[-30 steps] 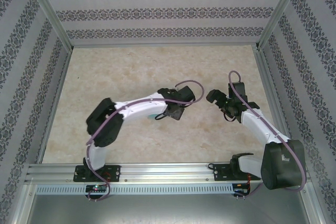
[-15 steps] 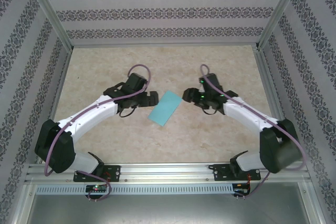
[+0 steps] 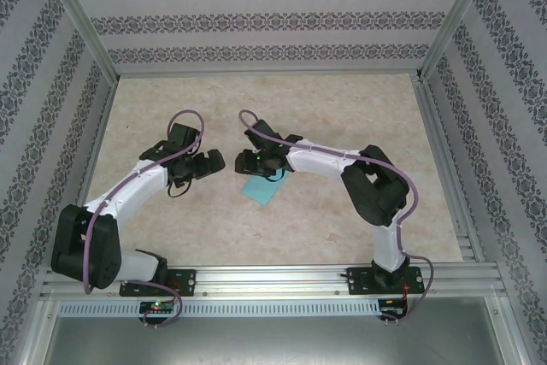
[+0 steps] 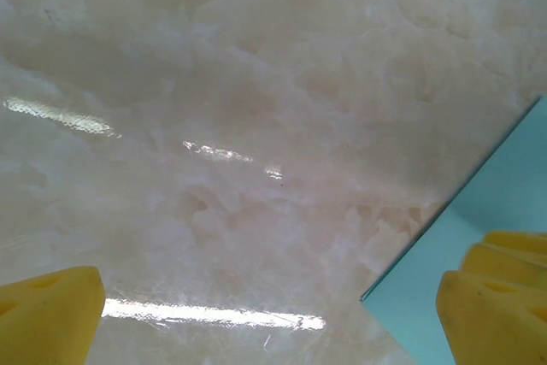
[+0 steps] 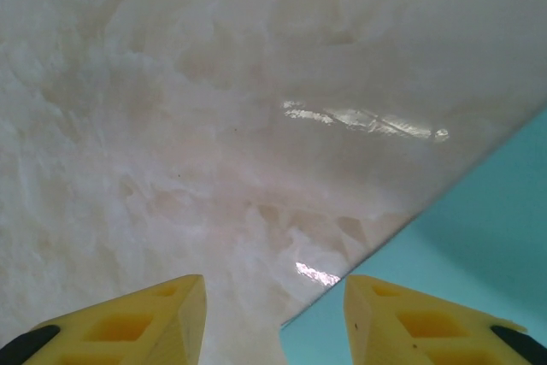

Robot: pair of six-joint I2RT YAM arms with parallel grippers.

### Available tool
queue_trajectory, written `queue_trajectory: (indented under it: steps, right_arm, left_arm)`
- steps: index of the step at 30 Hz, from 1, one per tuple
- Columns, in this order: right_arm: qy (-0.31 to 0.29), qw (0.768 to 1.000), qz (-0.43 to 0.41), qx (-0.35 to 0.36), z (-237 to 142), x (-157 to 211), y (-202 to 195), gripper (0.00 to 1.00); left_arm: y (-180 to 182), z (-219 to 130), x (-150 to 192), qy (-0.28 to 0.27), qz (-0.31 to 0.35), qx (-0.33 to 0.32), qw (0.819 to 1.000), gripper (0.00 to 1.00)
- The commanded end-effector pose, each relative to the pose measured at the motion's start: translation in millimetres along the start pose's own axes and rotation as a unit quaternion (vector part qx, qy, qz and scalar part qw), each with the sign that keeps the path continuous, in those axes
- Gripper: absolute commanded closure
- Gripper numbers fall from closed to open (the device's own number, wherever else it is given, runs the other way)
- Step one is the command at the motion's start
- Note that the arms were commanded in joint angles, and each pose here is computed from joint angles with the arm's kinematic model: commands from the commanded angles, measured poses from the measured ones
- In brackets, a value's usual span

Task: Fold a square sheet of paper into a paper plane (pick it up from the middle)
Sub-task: Rotate the paper at the center of the table.

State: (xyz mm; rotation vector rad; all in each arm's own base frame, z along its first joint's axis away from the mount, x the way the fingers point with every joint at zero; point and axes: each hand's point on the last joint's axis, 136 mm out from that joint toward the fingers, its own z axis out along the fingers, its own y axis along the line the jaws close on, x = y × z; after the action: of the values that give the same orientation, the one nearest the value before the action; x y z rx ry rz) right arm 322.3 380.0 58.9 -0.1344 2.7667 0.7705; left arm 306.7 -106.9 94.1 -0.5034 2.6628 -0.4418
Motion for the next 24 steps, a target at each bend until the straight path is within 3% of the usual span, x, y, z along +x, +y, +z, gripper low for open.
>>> queue_trajectory:
  steps: [1, 13, 19, 24]
  right_arm:
    - [0.03, 0.999, -0.015, 0.029, 7, 13, -8, 0.53]
    - [0.11, 0.99, -0.069, 0.062, 25, 63, -41, 0.51]
    - [0.155, 0.974, -0.148, 0.076, 5, 94, -66, 0.51]
    - [0.156, 0.97, -0.177, 0.056, -18, 94, -72, 0.52]
  left_arm:
    - [-6, -9, -10, -0.02, 0.001, 0.026, 0.999, 0.0]
    - [-19, -6, -13, -0.017, 0.0, 0.054, 0.998, 0.0]
    - [-33, -5, -15, -0.009, 0.014, 0.083, 0.996, 0.0]
    - [-51, 2, -7, 0.016, 0.03, 0.129, 0.991, 0.01]
